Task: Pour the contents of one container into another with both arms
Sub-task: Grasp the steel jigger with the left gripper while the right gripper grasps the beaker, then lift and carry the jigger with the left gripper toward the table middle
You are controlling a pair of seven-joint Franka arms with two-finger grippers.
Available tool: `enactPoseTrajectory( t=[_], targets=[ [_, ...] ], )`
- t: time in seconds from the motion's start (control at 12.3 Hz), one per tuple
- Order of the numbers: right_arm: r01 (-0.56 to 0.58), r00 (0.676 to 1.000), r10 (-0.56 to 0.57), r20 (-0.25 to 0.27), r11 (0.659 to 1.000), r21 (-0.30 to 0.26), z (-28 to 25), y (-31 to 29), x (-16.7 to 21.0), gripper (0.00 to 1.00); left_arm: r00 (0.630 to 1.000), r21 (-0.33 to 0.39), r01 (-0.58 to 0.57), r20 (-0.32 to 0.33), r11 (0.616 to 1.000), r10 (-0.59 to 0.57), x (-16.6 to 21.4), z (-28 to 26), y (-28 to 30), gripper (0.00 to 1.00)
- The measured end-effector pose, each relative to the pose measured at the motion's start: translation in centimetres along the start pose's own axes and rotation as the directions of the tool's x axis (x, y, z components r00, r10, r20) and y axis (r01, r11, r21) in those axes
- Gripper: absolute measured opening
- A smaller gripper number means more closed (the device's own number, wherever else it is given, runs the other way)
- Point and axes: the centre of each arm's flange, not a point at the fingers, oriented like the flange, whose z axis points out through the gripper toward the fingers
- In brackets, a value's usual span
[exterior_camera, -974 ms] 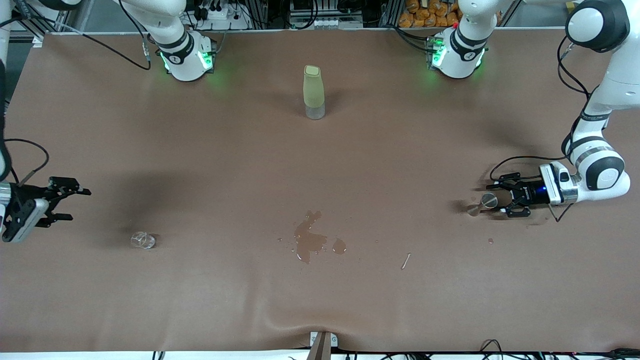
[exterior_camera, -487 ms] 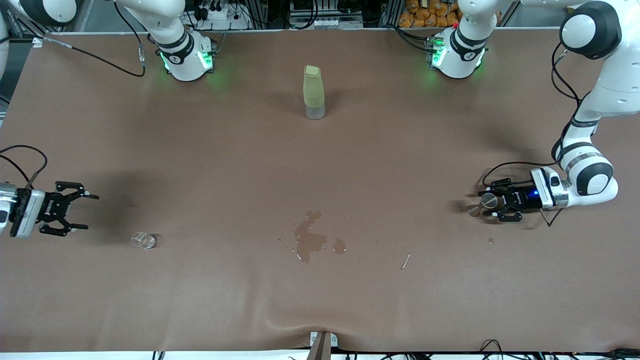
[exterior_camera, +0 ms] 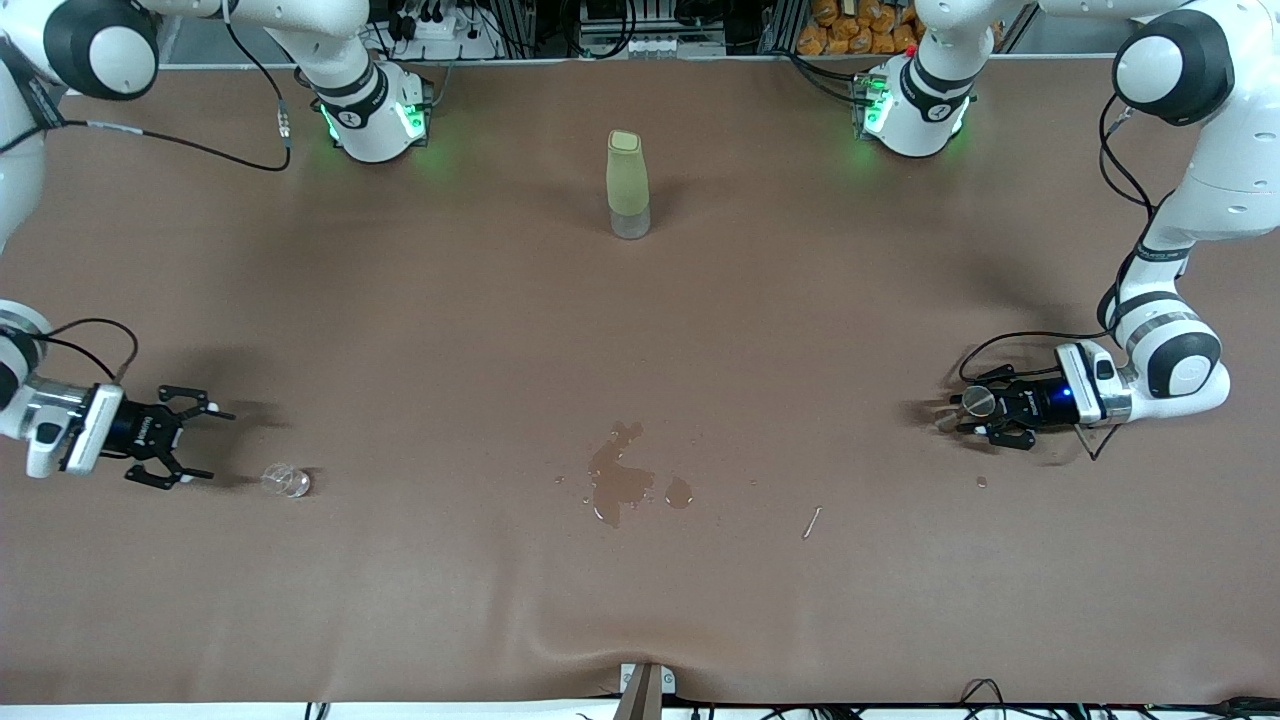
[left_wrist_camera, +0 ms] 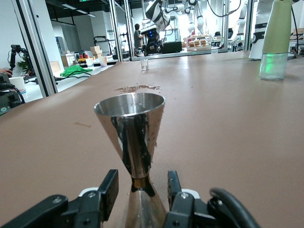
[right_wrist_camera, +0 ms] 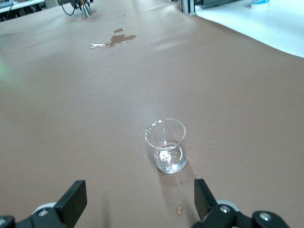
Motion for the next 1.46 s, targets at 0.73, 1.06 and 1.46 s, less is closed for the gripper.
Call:
enactPoseTrajectory(
  t=[0.73,1.06,1.46],
  targets=[
    [0.126,0.961,-0.162,-0.223,0.978,-0.166,3.4,0.8,-2.9,1.00,1.000,-0.005,0.014,-0.015,1.000,-0.014,0.4,0.3,-0.3,0.22],
    [0.115,0.961,-0.151,-0.233,0.980,-0.160,4.6,0.5,-4.5,1.00,0.998,0.009,0.046,-0.039,0.999,-0.046,0.7,0.7,-0.5,0.21],
    [0.093,0.948,-0.144,-0.283,0.978,-0.184,7.0,0.2,-6.6,1.00,0.985,0.018,0.102,-0.141,0.995,-0.098,4.4,7.1,-3.8,0.21]
  ],
)
